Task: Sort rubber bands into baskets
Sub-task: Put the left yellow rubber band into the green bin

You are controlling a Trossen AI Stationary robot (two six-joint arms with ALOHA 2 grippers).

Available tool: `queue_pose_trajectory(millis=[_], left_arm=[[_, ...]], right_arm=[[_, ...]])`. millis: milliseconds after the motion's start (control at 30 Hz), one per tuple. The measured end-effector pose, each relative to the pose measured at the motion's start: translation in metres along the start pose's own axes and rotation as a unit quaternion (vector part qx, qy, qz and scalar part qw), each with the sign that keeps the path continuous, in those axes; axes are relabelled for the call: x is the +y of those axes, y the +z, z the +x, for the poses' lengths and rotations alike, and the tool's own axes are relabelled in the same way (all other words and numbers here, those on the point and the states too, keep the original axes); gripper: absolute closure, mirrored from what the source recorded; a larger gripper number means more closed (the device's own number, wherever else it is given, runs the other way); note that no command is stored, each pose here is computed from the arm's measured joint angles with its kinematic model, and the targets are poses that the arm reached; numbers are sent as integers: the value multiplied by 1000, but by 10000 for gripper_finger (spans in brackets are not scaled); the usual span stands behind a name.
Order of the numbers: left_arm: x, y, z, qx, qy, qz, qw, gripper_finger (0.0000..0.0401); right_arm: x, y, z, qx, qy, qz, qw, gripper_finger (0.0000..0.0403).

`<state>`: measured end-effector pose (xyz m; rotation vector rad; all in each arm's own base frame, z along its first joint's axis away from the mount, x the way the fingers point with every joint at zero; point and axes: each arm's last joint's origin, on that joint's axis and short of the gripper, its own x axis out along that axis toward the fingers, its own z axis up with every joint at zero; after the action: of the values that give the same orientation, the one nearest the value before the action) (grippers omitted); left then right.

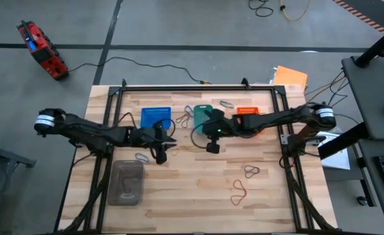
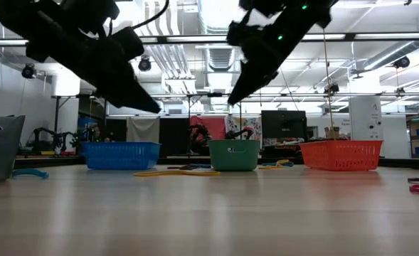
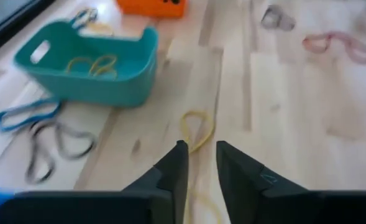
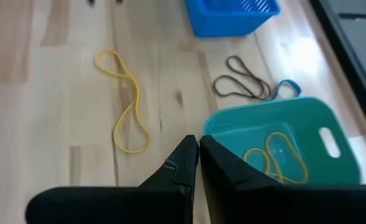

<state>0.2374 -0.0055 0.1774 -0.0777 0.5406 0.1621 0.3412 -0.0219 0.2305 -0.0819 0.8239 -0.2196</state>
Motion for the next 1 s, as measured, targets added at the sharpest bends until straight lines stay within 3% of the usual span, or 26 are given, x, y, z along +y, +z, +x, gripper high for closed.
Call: queue_pose_trajectory(millis=[100,467,1000], left_arm=[[-2,-3,10,-5,-5,-2,1000,311],[-5,-20,64,88,8,33,996,277],[2,-46,89,121,31,36,992,287]], right_arm=[[-3,-6,-15,-24,-5,10,1000,390],[-4,-37,-40,-144,-1,63,988,390],[-2,-44,-34,-136,3,61,989,390]])
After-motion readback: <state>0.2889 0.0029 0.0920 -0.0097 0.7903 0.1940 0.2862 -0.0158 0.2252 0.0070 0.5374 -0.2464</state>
